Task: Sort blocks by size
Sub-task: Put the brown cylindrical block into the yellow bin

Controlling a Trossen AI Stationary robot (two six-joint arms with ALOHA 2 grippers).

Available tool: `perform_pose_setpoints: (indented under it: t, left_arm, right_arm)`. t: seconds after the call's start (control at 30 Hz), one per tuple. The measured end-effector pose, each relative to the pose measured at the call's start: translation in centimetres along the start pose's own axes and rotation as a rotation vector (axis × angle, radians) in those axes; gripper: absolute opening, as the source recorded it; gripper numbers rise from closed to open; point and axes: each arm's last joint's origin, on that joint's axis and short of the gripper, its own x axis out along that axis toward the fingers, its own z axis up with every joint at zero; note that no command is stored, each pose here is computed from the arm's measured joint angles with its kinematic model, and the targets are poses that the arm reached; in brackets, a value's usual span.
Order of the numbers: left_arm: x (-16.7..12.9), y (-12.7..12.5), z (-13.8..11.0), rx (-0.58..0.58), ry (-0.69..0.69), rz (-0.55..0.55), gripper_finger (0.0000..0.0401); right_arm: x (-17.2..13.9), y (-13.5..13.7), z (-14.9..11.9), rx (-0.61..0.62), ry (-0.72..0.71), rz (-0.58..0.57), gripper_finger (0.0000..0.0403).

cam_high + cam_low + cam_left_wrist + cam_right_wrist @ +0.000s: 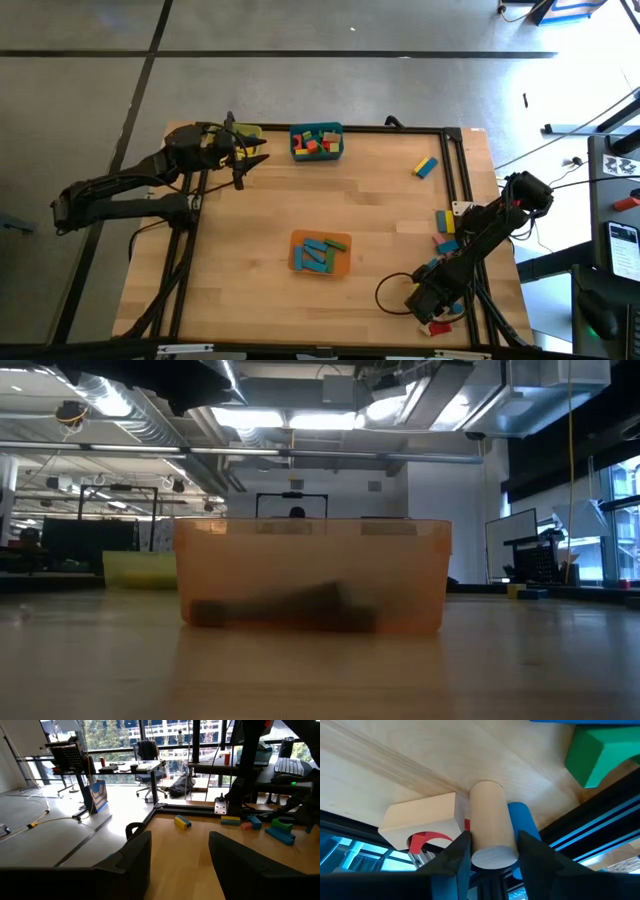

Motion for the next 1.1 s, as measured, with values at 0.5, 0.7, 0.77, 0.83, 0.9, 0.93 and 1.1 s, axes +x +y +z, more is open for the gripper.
perform_pose_setpoints:
  t: [0.5,0.7,0.77,0.83,0.9,0.93,1.1]
  left_arm:
    - [0.0,0.0,0.2,-0.001,-0.025,0.003,0.0182]
    - [0.0,0.0,0.2,0.006,-0.018,0.002,0.0182]
    - [0.0,0.0,0.1,0.023,-0.013,0.001,0.0182]
    - [0.0,-0.1,0.2,0.063,-0.018,-0.011,0.0182]
    - [0.0,-0.3,0.2,0.086,-0.021,-0.027,0.0182]
    - [0.0,-0.3,0.2,0.095,-0.022,-0.033,0.0182]
    - [0.0,-0.7,0.2,0.121,-0.023,-0.06,0.0182]
  right_arm:
    - [-5.1,1.9,1.2,-0.113,-0.037,0.125,0.0136]
    - [-9.7,1.8,2.0,-0.152,-0.208,0.106,0.0137]
    - [-11.3,2.0,2.5,-0.189,-0.289,0.144,0.0137]
    - [-12.9,2.0,3.2,-0.224,-0.39,0.169,0.0137]
    - [-14.6,1.7,4.0,-0.266,-0.506,0.183,0.0138]
    - [-15.4,1.6,4.4,-0.284,-0.558,0.19,0.0138]
    - [-18.8,0.7,6.8,-0.386,-0.75,0.215,0.0138]
